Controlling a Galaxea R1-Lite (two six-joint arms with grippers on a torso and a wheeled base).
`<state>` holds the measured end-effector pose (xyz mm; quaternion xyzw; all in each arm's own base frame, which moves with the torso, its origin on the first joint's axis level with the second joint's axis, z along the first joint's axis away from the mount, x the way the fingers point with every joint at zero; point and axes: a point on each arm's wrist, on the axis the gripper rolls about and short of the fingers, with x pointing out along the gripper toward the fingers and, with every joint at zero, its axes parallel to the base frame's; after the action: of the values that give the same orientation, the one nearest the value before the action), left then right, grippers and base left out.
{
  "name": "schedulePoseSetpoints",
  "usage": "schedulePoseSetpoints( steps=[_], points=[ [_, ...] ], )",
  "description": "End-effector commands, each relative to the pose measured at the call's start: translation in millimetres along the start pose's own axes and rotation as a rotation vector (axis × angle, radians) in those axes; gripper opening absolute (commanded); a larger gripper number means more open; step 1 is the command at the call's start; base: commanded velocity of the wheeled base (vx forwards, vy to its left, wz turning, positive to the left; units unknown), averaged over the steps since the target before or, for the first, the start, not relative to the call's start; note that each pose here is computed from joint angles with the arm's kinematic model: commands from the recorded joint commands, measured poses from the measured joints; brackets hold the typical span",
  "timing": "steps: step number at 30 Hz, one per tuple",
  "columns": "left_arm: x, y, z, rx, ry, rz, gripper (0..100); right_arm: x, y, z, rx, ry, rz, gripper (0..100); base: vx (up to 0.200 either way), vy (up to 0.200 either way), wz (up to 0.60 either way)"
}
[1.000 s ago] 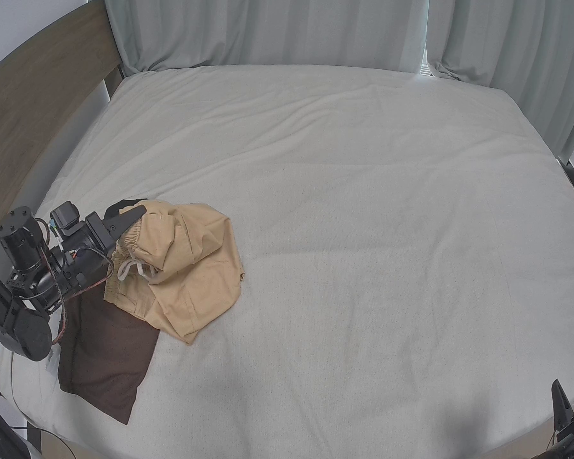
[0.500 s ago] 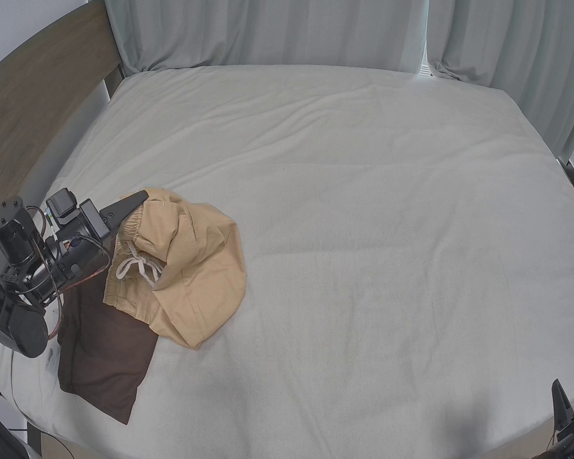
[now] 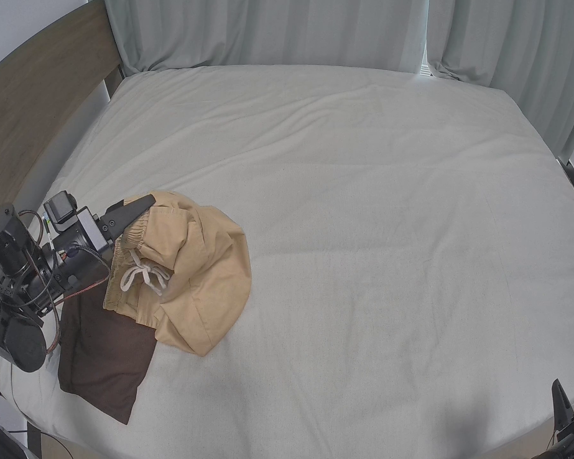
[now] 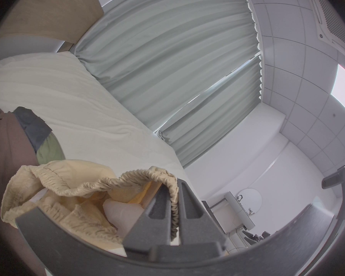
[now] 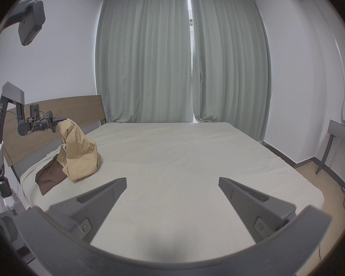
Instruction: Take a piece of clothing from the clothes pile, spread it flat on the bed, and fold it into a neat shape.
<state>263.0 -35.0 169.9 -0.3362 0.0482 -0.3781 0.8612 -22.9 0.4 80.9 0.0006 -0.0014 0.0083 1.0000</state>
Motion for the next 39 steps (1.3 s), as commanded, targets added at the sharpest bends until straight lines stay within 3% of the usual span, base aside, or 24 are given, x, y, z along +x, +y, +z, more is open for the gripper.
schedulePoseSetpoints(
  steps=[1,10,18,24,39],
  points=[
    [2.8,-7.7,-7.3,-0.01,0.014,-0.033,0,0.4,0.0,-4.7,0.0,0.006,0.0,100,0.0,0.0,0.0],
    [9.1,-19.9,-13.0,-0.095,0.021,-0.066,0,0.4,0.0,-4.7,0.0,0.006,0.002,100,0.0,0.0,0.0],
    [23.9,-57.6,-20.0,-0.218,-0.085,-0.095,0,0.3,0.0,-4.7,0.002,0.004,0.0,100,0.0,0.0,0.0],
    [37.0,-76.4,-25.6,-0.258,-0.148,-0.11,0,0.3,0.0,-4.7,0.002,0.004,0.002,100,0.0,0.0,0.0],
    [50.3,-107.5,-54.7,-0.333,-0.091,-0.169,0,0.3,0.0,-4.7,0.002,0.004,0.0,100,0.0,0.0,0.0]
  ],
)
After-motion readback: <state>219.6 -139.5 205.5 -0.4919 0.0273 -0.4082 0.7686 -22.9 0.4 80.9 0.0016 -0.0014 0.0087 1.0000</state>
